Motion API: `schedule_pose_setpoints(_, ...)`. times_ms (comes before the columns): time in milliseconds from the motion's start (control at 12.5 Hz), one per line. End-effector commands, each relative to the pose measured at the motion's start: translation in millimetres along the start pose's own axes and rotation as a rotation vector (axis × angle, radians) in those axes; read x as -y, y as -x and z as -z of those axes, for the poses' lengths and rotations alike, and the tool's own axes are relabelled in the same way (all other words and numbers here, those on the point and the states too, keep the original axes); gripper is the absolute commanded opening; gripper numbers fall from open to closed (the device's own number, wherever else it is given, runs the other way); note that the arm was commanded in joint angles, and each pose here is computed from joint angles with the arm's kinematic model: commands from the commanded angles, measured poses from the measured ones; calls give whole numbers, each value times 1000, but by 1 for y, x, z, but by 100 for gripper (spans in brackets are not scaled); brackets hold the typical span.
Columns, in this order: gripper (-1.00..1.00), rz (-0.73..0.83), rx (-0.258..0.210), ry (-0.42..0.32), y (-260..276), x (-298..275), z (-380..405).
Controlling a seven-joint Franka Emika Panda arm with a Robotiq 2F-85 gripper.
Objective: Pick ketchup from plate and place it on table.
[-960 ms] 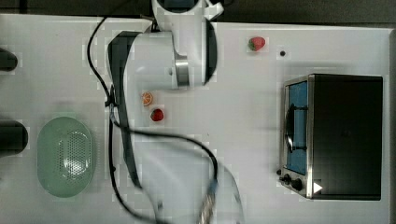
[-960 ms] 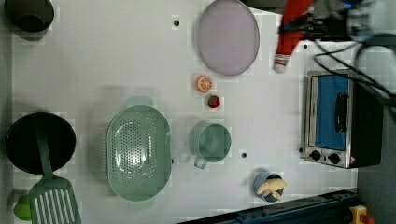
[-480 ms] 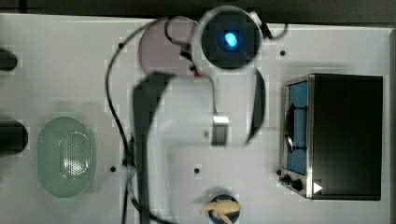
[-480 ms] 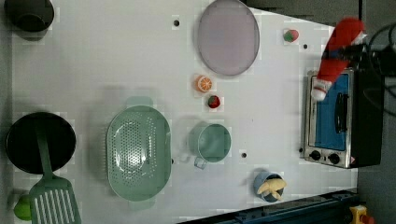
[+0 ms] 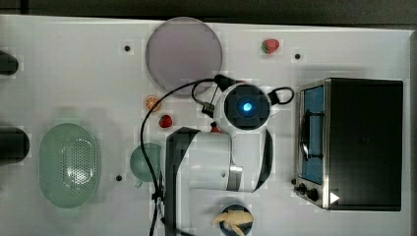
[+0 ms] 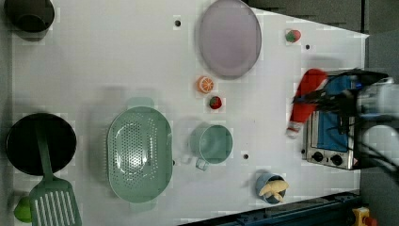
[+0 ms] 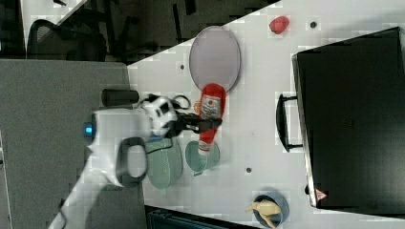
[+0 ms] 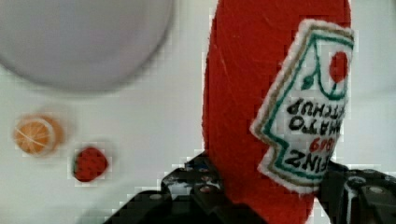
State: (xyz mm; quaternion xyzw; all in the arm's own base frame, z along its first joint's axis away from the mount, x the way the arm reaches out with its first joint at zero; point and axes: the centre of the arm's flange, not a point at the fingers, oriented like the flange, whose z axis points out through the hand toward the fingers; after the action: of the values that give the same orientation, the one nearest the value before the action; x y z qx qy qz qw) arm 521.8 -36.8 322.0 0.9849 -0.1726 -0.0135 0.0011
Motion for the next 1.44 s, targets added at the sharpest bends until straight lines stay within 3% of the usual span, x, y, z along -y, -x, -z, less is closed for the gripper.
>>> schedule_pose_setpoints(80, 19, 23, 24, 4, 18, -1, -41)
schedule_pose_setpoints(320, 27, 22, 62, 7, 25, -3, -84)
schedule_pose_setpoints(560, 93, 20, 69, 2, 24, -3, -112)
schedule_pose_setpoints(640, 100, 19, 54, -2, 21, -2, -109)
schedule_pose_setpoints(960, 100, -38, -42, -20, 2, 3, -29)
schedule_pose_setpoints(1200, 100, -239, -101, -34, -6, 6, 75)
schedule_pose_setpoints(1360, 100, -374, -122, -44, -5, 6, 141)
schedule_pose_setpoints(1440, 100, -435, -110, -39, -1, 5, 167)
